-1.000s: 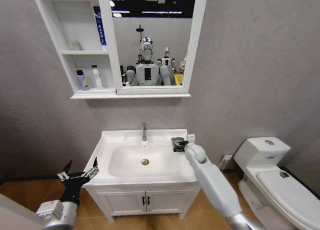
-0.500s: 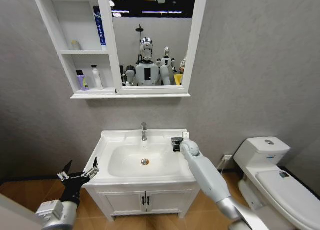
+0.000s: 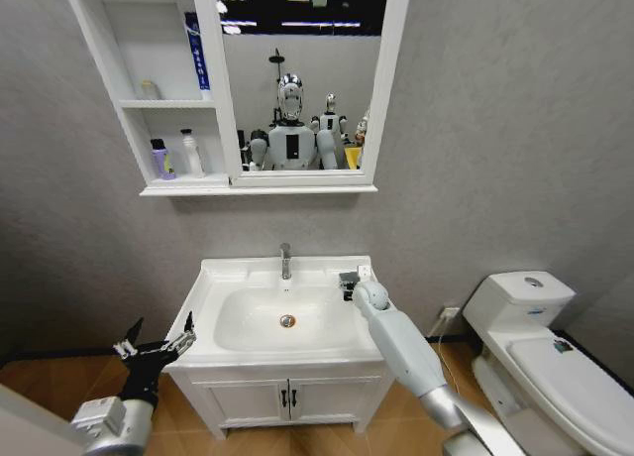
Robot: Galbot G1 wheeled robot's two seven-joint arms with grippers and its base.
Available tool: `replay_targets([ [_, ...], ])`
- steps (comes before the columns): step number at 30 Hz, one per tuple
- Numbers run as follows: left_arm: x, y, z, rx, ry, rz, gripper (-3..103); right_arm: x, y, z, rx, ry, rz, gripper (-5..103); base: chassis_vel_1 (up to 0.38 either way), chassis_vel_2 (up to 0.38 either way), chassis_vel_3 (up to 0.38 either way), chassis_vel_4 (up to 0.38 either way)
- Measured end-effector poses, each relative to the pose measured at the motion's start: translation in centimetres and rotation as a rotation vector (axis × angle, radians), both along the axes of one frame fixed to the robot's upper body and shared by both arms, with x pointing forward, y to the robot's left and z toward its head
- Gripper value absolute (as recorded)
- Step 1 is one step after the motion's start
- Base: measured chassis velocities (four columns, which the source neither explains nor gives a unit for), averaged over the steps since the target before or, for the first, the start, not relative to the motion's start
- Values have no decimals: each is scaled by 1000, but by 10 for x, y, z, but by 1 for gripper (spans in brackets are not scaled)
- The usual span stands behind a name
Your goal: Move facial cleanser and shampoo from washbasin to cabinet, then wipe washbasin with towel.
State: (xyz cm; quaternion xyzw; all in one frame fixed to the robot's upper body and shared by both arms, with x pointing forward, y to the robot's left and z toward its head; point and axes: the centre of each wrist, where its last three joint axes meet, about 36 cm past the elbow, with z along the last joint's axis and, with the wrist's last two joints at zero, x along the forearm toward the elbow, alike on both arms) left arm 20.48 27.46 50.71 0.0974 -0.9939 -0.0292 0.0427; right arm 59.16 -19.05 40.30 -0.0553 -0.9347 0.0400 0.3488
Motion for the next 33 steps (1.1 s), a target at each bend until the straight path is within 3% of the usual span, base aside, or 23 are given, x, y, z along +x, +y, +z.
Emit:
replay_targets([
  [2, 0, 0, 0, 0, 0, 0, 100, 0, -1, -1, -2, 3, -3, 95, 0, 0, 0, 0],
  [5, 0, 0, 0, 0, 0, 0, 100, 1, -4, -3, 0, 8, -6, 79, 0, 0, 0, 0],
  [10, 0, 0, 0, 0, 0, 0, 100, 0, -6, -6, 3, 13, -5, 68, 0, 0, 0, 0],
  [23, 0, 0, 0, 0, 0, 0, 100, -12, -18, -4, -1, 2, -2, 14, 0, 0, 0, 0],
  [28, 0, 0, 0, 0, 0, 0, 100, -26, -9, 6, 6, -22, 5, 5, 0, 0, 0, 0],
  [33, 0, 0, 0, 0, 0, 0, 100, -48, 13, 22, 28, -47, 33, 5, 0, 0, 0, 0],
])
